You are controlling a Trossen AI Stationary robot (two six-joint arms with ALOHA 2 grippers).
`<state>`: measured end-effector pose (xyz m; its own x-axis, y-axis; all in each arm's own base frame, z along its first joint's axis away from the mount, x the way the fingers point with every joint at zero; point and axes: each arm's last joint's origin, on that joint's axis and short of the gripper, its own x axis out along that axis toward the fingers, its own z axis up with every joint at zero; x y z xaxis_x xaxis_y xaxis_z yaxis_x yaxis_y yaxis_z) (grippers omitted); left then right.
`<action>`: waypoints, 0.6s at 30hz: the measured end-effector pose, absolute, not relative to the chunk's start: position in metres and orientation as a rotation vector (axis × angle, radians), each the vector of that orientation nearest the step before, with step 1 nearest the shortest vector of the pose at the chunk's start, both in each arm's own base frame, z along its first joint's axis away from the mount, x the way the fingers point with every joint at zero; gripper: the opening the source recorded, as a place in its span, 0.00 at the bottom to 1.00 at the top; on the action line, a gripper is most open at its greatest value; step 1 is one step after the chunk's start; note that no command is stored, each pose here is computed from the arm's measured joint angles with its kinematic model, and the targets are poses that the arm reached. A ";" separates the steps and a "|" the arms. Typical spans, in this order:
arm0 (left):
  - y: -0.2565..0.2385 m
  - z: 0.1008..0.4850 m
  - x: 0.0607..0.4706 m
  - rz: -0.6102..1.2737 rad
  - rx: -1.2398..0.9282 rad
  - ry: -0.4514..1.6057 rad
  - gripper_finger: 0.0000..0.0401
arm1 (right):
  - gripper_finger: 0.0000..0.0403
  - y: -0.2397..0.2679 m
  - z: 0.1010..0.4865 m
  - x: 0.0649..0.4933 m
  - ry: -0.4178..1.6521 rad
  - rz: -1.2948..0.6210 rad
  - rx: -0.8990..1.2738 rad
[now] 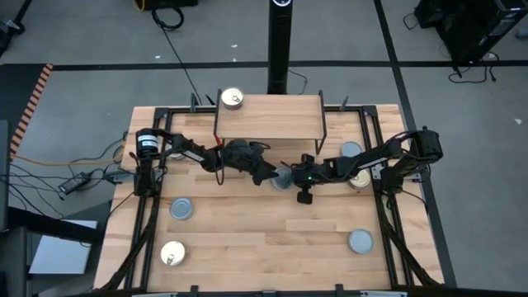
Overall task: Stack canned seafood by type on shelf
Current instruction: Put the center green tuna can on the shelf
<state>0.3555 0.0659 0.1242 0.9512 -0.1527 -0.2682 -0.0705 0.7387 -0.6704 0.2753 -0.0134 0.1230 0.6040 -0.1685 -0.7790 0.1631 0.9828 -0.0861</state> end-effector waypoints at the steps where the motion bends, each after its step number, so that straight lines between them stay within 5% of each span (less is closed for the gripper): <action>1: 0.066 0.125 0.356 -0.050 -0.738 0.306 0.66 | 0.05 -0.014 0.123 0.275 0.901 -0.193 -0.006; 18: 0.046 0.135 0.361 -0.178 -0.681 0.249 0.66 | 0.04 -0.020 0.130 0.282 0.809 -0.241 -0.007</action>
